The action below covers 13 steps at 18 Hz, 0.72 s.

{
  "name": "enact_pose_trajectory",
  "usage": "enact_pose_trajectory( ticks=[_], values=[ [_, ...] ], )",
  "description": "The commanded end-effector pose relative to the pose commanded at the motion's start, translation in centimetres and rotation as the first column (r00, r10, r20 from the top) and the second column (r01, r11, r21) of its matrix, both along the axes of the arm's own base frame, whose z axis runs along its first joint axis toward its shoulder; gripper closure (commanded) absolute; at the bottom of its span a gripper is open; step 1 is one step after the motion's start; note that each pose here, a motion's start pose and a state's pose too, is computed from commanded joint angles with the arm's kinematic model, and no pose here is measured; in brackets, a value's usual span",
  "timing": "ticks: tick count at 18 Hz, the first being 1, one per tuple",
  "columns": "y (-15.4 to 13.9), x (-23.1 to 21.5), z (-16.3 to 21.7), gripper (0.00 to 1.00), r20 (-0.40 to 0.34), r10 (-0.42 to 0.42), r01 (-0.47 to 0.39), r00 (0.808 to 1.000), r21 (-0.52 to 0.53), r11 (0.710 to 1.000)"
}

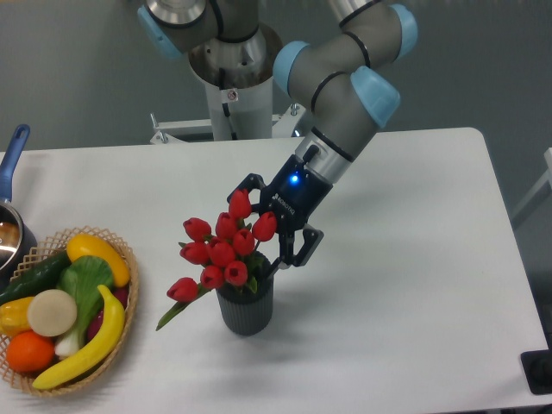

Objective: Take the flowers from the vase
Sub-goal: 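Lower the gripper around the tulip stems and close it on them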

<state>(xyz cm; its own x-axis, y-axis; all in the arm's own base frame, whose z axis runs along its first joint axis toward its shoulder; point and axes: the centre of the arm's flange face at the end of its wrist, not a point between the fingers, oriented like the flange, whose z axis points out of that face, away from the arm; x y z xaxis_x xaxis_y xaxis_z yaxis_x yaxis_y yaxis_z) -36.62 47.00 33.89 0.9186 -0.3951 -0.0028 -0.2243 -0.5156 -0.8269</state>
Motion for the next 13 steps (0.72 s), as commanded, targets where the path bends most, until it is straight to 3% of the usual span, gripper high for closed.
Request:
enact_pose_trajectory(
  ticks=[9,13],
  values=[
    [0.84,-0.36,-1.06,0.01,-0.009,-0.031,0.031,0.999,0.020,0.999],
    [0.99,-0.44,-1.16,0.20,0.010,-0.036,0.036,0.999,0.045,0.998]
  ],
)
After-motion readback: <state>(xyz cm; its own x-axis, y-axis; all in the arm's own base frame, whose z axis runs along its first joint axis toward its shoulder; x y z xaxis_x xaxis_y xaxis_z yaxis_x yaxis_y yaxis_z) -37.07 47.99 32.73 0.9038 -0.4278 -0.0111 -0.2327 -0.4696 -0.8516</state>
